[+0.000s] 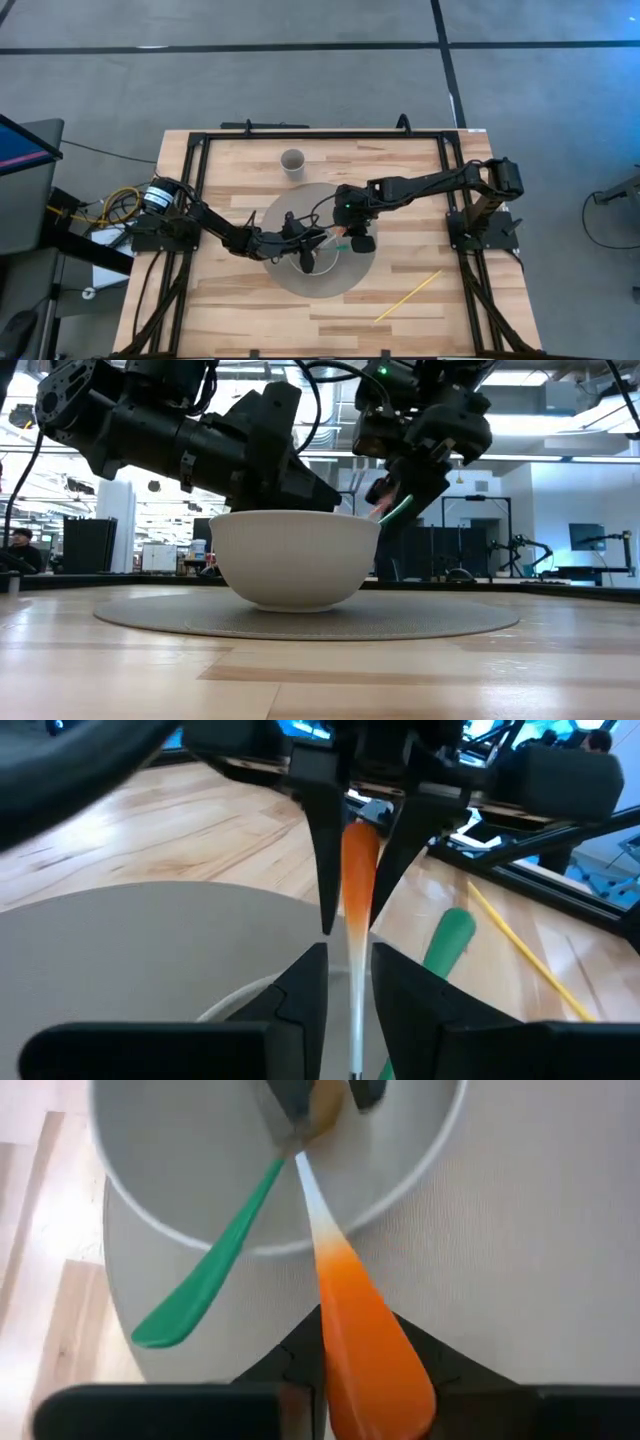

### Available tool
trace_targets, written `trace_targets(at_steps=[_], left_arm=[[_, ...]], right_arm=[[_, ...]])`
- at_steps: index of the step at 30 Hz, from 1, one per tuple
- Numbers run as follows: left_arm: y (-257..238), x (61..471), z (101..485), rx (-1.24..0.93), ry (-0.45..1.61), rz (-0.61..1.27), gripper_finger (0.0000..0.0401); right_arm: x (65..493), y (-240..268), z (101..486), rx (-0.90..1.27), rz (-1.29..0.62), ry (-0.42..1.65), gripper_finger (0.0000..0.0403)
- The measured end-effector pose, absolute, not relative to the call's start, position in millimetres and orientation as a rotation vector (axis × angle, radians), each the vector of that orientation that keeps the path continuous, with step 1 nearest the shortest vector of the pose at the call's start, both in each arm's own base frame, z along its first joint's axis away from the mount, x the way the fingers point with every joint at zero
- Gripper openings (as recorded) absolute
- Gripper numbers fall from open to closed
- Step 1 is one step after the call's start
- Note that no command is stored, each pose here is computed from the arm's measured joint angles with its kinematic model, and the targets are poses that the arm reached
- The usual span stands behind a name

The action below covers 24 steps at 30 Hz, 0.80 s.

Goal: Pick & Place Utensil
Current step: Put the orange fork into the gray bowl on the placemat, then put the gray cup on the gray placemat

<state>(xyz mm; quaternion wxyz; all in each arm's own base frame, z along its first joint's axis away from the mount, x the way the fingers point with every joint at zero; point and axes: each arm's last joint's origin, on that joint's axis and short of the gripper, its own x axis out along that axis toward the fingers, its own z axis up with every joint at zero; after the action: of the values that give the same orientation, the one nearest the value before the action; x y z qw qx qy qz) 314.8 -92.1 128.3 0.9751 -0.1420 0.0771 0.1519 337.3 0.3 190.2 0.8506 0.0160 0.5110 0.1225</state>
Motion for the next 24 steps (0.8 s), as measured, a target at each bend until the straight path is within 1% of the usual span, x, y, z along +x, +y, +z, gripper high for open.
trace_targets(at_steps=[8,16,19,24], left_arm=[[-87.4,301.5,140.0,-0.299,0.131,0.302,0.0081],[-79.3,278.0,159.3,-0.325,0.081,0.292,0.0081],[-75.7,267.7,166.8,-0.291,0.062,0.286,0.0081],[-69.6,250.7,182.5,-0.206,0.020,0.282,0.0081]], right_arm=[[326.5,0.8,187.0,0.134,0.205,1.218,0.0066],[324.4,0.9,186.6,0.143,0.199,1.239,0.0066],[321.4,0.9,191.7,0.187,0.166,1.242,0.0066],[310.7,4.3,211.9,0.263,0.089,1.220,0.0066]])
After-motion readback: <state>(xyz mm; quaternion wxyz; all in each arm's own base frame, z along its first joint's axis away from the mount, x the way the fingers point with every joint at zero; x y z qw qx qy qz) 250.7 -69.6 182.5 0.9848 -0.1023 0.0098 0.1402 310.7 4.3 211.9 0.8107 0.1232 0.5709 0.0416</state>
